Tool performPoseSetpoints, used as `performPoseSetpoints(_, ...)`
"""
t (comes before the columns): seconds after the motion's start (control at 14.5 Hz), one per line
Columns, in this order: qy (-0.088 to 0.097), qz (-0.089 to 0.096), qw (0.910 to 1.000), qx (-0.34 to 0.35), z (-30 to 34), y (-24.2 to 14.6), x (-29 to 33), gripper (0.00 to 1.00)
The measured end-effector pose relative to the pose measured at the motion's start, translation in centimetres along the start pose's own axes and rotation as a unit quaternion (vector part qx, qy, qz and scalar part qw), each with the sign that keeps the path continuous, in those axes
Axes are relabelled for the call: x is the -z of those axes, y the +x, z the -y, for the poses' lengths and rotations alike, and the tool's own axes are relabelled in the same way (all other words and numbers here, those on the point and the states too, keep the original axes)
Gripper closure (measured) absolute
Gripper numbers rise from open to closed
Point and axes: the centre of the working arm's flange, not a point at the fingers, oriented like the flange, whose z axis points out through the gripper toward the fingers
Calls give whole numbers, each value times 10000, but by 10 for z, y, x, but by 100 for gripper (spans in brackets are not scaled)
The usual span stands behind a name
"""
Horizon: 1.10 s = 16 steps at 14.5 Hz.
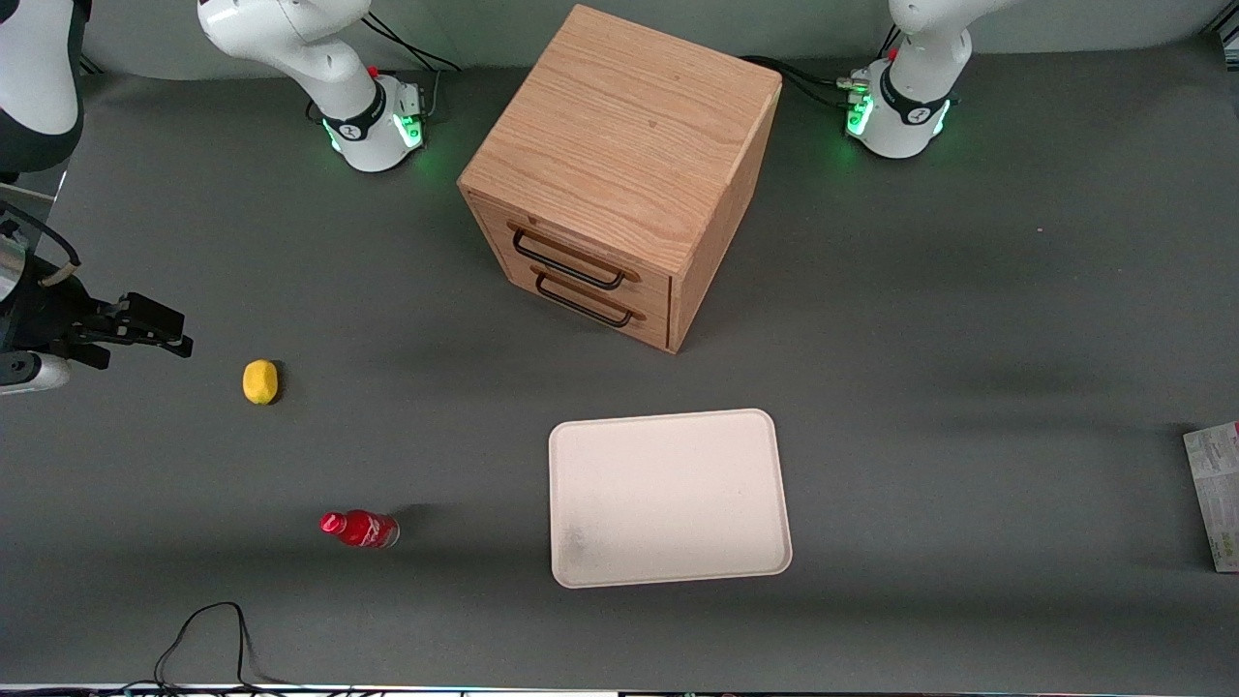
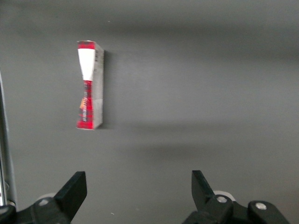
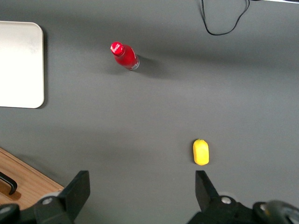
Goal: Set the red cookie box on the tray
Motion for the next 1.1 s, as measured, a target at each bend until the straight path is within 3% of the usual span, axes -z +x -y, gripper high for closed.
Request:
performPoseSetpoints(0.41, -174, -135, 9988, -440, 107, -13, -46, 0)
performPoseSetpoints(0.83, -60, -212, 9985, -501, 108, -7, -47, 0)
performPoseSetpoints(1.1, -27, -219, 9996, -148, 112, 7, -107, 0)
